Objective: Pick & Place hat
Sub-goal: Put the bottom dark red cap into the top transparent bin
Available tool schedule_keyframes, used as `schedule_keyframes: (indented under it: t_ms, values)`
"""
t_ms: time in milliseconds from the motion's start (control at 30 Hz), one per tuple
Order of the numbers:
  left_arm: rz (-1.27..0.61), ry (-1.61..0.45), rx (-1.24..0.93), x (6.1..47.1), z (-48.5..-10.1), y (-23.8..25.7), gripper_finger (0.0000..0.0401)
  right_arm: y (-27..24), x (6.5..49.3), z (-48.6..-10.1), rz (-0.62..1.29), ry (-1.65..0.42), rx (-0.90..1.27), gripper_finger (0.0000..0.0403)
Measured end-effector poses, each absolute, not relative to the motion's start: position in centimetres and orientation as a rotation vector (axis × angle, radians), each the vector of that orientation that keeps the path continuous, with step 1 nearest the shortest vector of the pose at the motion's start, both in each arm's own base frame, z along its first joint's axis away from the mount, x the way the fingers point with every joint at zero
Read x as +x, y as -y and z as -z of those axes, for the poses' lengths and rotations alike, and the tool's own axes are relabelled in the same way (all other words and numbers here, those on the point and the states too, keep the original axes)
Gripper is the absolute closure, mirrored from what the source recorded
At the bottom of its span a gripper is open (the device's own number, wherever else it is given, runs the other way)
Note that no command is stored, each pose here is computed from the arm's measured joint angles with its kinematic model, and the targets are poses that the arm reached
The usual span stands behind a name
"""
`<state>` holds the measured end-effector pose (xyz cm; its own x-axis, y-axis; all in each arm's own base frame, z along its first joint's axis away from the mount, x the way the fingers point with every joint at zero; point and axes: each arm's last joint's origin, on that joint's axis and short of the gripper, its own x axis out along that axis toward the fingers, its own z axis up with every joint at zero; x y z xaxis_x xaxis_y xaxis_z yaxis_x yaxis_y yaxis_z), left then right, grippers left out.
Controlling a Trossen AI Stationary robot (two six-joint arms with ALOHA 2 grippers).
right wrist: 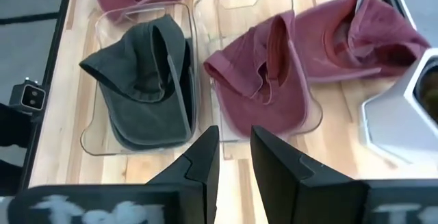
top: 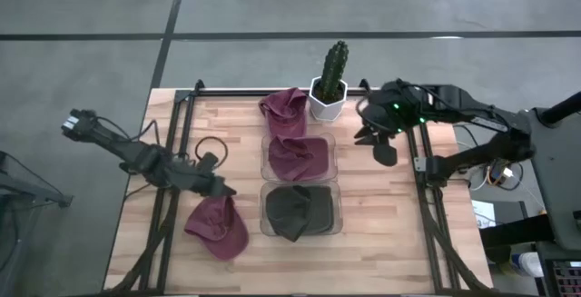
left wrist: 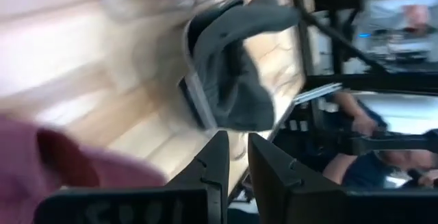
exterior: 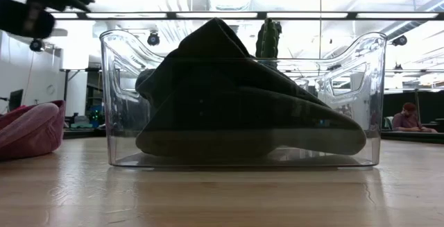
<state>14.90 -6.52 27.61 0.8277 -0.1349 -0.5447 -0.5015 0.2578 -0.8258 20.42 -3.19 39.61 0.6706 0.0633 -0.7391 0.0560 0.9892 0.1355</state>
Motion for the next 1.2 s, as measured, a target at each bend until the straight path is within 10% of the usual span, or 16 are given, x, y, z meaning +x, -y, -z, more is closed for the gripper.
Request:
schedule_keyframes:
  t_ms: [467, 1200]
  values:
    - [-0.683, -0.925, -1.476, 14.4, -30.5, 12.9, 0.0353, 2.0, 13.7, -33.0, 0.040, -0.488, 0.263, 0.0323]
    - [-0.807, -1.291, -1.299, 14.4, -25.2, 20.0, 0.0353, 1.4, 12.6, -31.7, -0.060, -0.413, 0.357, 0.0325]
